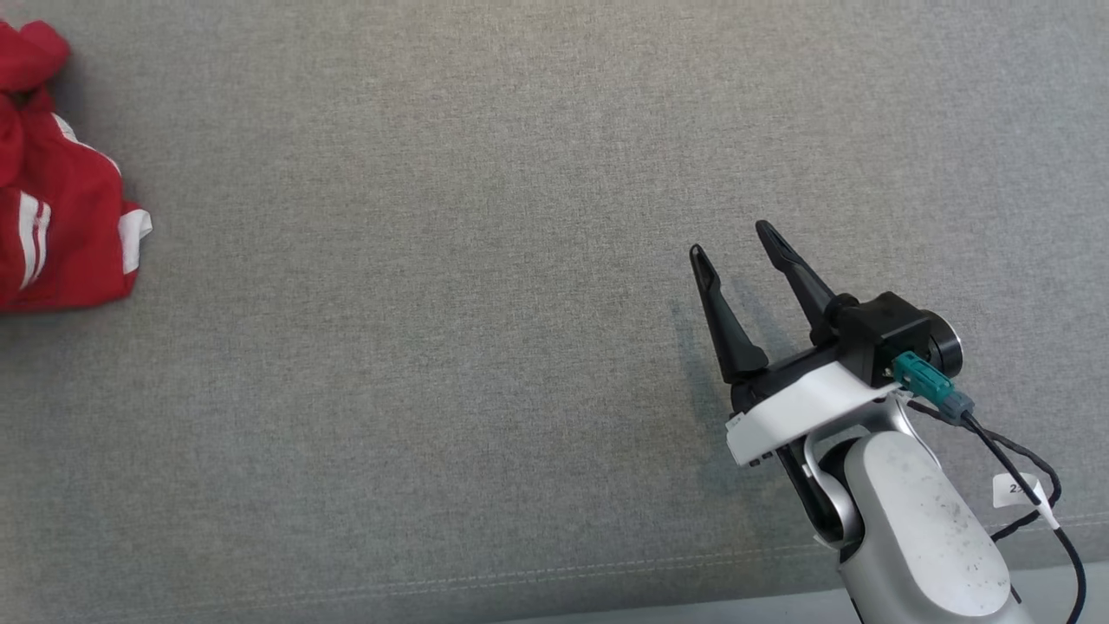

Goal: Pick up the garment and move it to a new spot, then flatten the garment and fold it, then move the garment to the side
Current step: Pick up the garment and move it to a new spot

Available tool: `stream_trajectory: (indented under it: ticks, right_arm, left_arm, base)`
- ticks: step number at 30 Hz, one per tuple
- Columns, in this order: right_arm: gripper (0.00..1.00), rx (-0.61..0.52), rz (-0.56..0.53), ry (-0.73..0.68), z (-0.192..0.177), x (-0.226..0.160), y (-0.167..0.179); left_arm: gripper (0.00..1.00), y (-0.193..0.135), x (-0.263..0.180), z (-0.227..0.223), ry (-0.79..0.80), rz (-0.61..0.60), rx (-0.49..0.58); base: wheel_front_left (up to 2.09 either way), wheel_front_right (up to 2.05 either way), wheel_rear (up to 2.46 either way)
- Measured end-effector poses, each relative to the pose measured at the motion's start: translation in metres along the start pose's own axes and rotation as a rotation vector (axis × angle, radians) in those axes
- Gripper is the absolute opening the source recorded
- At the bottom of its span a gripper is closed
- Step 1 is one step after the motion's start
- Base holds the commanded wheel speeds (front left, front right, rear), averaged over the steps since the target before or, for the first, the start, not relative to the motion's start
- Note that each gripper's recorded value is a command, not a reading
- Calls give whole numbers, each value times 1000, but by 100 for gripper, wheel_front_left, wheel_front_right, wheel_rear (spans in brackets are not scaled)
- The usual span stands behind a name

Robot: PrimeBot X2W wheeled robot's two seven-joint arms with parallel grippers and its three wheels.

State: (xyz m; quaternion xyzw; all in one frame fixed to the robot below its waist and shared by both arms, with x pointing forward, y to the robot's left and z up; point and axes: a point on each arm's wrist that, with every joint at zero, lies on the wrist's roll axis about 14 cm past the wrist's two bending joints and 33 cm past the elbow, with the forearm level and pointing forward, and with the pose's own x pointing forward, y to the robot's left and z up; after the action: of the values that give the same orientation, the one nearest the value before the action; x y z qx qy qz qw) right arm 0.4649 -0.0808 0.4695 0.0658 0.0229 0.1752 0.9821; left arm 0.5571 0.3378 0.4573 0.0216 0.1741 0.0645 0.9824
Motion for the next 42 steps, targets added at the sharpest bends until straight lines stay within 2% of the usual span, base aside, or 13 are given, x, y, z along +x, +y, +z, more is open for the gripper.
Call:
stream_trajectory:
  ticks: [10,19,31,36,42]
  right_arm:
    - [100,25,15,-40,12,-5,9]
    - [100,52,11,-82,26,-14,12]
    - [100,76,-65,-122,37,-36,-9]
    - [100,78,-114,-136,42,-50,-23]
    - [100,70,-188,-158,51,-69,-44]
  left_arm:
    - [0,-6,-13,83,-240,-44,87]
    - [0,-51,-34,157,-435,-168,163]
    - [0,-166,-73,220,-628,-451,217]
    - [0,-224,-98,217,-660,-594,227]
    - [0,-301,-135,199,-666,-794,186]
  base:
    - [0,0,0]
    - [0,0,0]
    - [0,0,0]
    - [0,0,0]
    - [0,0,0]
